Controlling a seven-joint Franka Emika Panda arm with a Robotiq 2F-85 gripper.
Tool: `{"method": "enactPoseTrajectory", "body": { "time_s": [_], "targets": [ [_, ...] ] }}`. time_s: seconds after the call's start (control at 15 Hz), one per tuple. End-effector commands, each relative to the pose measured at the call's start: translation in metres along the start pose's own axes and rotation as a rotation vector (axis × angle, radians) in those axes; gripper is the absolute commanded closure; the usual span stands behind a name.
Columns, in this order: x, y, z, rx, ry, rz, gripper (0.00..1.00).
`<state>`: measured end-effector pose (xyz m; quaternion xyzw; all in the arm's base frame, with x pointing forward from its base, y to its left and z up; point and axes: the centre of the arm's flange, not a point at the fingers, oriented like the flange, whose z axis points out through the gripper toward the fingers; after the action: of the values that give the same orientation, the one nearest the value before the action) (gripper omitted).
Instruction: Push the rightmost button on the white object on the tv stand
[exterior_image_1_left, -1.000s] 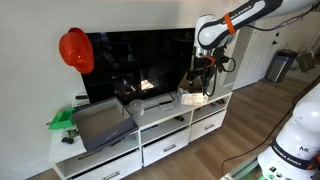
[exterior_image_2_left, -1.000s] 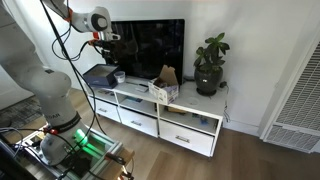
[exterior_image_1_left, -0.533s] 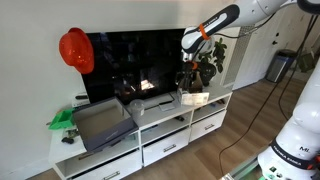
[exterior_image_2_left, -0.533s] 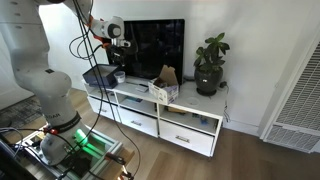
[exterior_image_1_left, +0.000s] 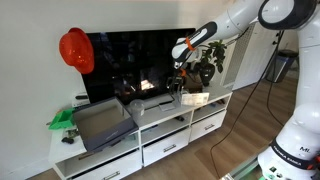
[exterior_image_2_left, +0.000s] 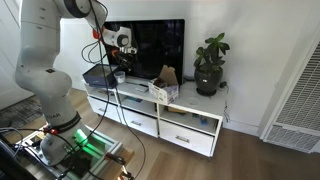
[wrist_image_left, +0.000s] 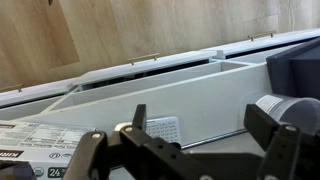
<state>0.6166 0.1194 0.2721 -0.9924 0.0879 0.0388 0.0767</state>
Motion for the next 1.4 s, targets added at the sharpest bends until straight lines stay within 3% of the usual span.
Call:
{"method": "enactPoseTrajectory", "body": {
  "time_s": [0.0,0.53,0.8,0.87,0.93,1.33],
  "targets": [
    [0.003,0.003,0.008,-0.002,-0.003,0.004,0.00],
    [0.004,0.002,0.006,-0.001,0.001,0.003,0.00],
    [0.042,0.015,0.034,-0.009,-0.025,0.039,0.00],
    [0.053,0.020,0.043,-0.019,-0.023,0.063,0.25],
    [0.060,0.025,0.049,-0.019,-0.022,0.080,0.26],
    [0.101,0.050,0.094,-0.030,-0.036,0.112,0.70]
  ]
}}
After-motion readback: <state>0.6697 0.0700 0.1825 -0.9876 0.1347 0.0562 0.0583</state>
